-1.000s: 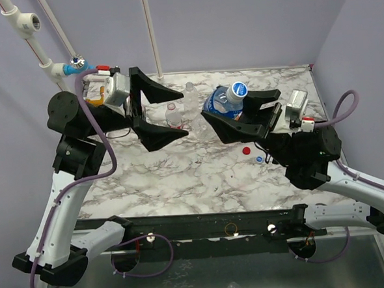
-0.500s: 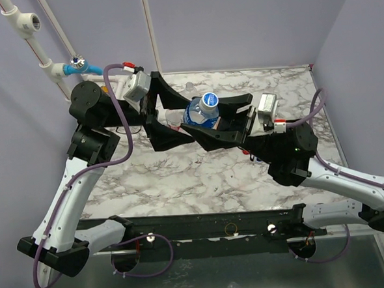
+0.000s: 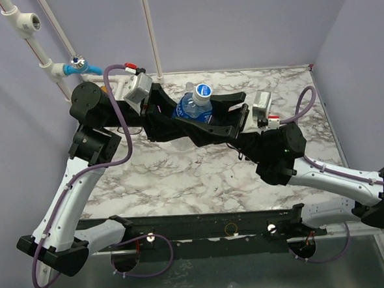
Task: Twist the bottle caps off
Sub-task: Unscrew the bottle cap from the plastic bottle.
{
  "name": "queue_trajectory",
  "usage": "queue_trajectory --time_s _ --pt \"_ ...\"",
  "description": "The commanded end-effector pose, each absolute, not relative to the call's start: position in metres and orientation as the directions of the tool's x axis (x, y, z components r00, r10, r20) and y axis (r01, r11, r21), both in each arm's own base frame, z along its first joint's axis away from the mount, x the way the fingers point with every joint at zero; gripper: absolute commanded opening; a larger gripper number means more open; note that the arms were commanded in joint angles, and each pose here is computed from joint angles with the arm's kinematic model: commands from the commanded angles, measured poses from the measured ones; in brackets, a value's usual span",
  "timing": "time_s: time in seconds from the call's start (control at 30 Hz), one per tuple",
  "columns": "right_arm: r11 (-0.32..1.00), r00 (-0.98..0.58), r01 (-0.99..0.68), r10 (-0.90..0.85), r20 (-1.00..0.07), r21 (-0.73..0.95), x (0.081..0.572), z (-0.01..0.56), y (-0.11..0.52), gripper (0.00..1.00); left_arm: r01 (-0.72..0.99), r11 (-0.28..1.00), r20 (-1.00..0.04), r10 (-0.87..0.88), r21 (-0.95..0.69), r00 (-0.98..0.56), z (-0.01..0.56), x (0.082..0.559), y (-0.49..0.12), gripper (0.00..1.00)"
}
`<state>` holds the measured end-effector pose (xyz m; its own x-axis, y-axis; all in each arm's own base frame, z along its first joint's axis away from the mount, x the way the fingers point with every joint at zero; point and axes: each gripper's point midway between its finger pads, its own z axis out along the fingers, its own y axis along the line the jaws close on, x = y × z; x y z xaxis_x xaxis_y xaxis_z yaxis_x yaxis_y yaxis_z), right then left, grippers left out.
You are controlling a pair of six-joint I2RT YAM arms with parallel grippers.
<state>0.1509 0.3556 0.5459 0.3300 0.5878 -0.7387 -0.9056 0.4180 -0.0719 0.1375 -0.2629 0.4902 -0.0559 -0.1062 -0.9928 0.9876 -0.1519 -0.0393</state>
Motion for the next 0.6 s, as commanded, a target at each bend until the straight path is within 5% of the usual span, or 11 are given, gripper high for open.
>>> queue_trajectory --time_s 0.0,0.07,0.17,0.23,0.43,0.57 --pt "0.475 0.338 -0.880 0.586 -0.737 -0.025 0.165 0.554 0.352 0.01 0.988 -0.154 -0.991 -0.125 -0.021 -0.040 0.496 0.131 -0.261 0.29" --pt "0.514 0.321 -0.858 0.551 -0.770 0.010 0.176 0.553 0.352 0.04 0.989 -0.145 -0.991 -0.129 -0.014 -0.033 0.496 0.131 -0.260 0.22" --pt "0.572 0.298 -0.818 0.511 -0.806 0.061 0.188 0.561 0.340 0.55 0.997 -0.078 -0.989 -0.144 -0.008 -0.019 0.494 0.144 -0.260 0.19" --pt "0.595 0.281 -0.800 0.491 -0.825 0.081 0.190 0.570 0.329 0.71 1.000 -0.014 -0.989 -0.148 0.004 0.001 0.489 0.157 -0.260 0.14" --pt "0.602 0.243 -0.796 0.417 -0.876 0.066 0.185 0.588 0.316 0.73 0.977 0.214 -0.988 -0.141 0.027 0.058 0.475 0.203 -0.259 0.01" --pt "0.620 0.230 -0.783 0.364 -0.903 0.050 0.190 0.593 0.320 0.67 0.970 0.243 -0.991 -0.124 0.022 0.054 0.468 0.212 -0.259 0.00"
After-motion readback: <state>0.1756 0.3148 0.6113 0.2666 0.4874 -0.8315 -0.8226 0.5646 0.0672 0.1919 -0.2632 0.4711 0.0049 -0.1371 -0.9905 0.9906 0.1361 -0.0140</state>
